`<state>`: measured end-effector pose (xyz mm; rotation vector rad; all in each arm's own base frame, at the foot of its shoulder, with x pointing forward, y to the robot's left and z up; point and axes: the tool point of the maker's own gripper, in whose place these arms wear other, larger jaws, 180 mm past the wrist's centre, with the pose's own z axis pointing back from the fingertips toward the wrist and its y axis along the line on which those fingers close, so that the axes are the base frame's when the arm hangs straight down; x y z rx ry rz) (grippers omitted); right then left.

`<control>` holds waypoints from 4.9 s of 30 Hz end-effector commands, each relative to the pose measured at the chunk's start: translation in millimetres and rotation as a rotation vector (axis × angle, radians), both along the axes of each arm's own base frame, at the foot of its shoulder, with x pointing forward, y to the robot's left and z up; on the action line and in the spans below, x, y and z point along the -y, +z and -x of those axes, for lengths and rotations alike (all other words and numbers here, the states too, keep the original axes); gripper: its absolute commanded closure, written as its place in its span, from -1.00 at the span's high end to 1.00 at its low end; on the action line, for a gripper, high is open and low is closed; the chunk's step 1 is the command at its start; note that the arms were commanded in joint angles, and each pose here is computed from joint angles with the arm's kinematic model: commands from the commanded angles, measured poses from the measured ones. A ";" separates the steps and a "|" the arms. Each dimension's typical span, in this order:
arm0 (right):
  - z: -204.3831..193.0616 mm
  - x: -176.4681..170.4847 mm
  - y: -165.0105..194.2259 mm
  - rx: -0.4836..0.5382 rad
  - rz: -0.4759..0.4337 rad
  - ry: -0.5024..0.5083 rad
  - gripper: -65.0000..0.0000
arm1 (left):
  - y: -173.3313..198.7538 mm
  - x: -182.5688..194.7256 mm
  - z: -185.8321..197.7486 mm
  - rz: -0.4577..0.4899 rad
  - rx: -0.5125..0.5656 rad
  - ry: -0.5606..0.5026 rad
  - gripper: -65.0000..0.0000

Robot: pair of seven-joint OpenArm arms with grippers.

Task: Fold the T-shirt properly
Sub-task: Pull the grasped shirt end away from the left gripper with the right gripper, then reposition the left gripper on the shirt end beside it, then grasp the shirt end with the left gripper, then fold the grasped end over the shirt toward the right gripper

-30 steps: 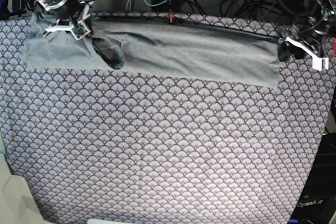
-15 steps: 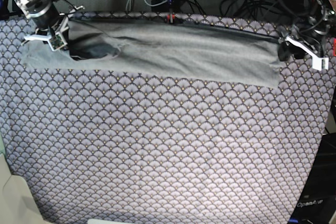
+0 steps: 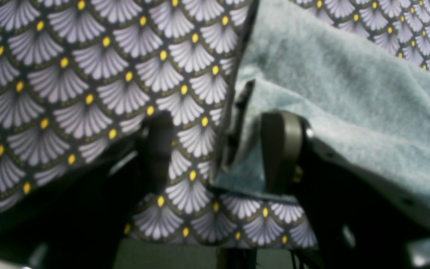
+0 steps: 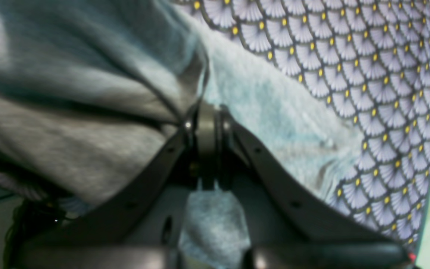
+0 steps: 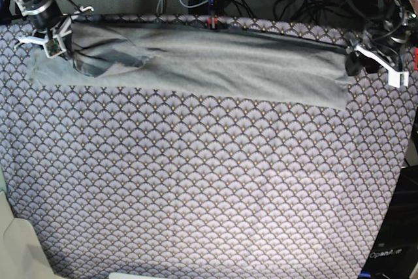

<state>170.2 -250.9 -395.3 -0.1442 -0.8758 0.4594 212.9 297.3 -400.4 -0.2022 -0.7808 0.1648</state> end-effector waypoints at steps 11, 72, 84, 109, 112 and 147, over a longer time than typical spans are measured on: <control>2.8 5.6 -7.4 0.010 -0.030 -0.015 -1.00 | 14.8 -5.5 -12.3 -0.016 0.056 -0.002 0.12; -11.8 84.9 -17.6 0.095 -0.074 -0.350 -0.17 | 24.3 -37.2 -21.0 -0.023 0.095 0.081 0.30; -12.8 84.0 -20.3 0.093 -0.082 -0.352 -0.17 | 12.6 9.0 -45.7 0.041 0.088 -0.041 0.30; -18.3 71.8 -23.8 0.086 -0.098 -0.321 -0.17 | -38.1 30.5 -24.2 0.175 -0.028 0.003 0.30; -18.3 71.8 -23.8 0.086 -0.098 -0.321 -0.17 | -43.4 35.2 -17.1 0.187 -0.043 0.006 0.30; -27.3 70.8 -20.6 0.106 -0.104 -0.321 -0.17 | -43.7 82.4 -22.8 0.215 -0.107 -0.126 -1.00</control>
